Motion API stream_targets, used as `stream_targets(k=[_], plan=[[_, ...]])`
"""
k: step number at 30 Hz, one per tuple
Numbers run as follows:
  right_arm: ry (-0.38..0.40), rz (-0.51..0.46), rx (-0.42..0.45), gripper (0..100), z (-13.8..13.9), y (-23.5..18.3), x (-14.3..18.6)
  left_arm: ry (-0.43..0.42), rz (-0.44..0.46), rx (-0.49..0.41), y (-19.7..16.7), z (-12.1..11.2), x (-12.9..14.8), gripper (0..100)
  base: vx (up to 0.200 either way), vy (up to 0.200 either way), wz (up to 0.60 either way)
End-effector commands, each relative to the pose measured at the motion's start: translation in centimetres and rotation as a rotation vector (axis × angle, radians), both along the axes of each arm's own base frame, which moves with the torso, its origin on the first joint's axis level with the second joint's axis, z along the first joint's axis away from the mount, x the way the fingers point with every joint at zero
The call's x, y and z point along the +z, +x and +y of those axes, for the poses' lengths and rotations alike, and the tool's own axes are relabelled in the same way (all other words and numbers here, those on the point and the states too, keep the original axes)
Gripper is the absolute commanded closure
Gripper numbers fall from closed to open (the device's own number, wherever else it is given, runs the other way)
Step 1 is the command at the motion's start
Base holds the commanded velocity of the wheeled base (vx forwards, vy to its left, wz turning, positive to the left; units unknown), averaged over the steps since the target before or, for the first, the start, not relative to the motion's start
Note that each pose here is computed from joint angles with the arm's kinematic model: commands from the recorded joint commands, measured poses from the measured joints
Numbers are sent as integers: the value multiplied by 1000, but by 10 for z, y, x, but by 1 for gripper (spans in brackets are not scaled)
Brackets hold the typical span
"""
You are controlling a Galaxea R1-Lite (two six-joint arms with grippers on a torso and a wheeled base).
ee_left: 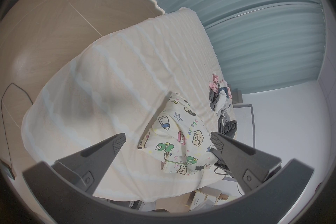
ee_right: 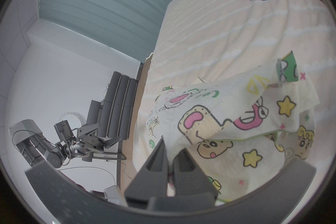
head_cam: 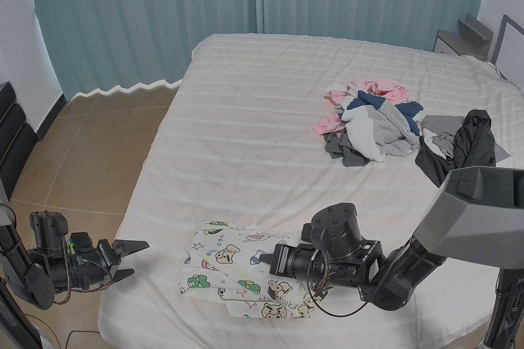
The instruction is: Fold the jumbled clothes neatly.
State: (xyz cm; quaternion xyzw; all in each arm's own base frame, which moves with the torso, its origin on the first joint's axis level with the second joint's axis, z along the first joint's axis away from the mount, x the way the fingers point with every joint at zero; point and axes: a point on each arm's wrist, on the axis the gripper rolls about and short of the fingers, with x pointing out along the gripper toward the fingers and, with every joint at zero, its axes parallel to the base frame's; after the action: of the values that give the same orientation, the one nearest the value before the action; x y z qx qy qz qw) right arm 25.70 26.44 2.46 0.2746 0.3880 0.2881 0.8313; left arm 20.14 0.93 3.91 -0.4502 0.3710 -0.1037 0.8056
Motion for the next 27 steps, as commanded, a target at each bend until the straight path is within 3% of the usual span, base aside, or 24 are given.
stream_targets(k=[1, 10, 24, 25, 27], plan=[[12, -8, -7, 100, -12, -7, 14, -1, 1, 4, 0, 1, 0, 0, 0, 0, 0], [-14, 20, -98, 100, -39, 11, 7, -1, 3, 4, 0, 1, -1, 0, 0, 0, 0], [-49, 65, -153, 100, -54, 30, -17, -1, 6, 3, 0, 1, -1, 0, 0, 0, 0], [-50, 67, -151, 0, -54, 29, -17, -1, 6, 3, 0, 1, -1, 0, 0, 0, 0], [-49, 64, -150, 0, -54, 30, -17, 0, 5, 2, 0, 1, -1, 0, 0, 0, 0]])
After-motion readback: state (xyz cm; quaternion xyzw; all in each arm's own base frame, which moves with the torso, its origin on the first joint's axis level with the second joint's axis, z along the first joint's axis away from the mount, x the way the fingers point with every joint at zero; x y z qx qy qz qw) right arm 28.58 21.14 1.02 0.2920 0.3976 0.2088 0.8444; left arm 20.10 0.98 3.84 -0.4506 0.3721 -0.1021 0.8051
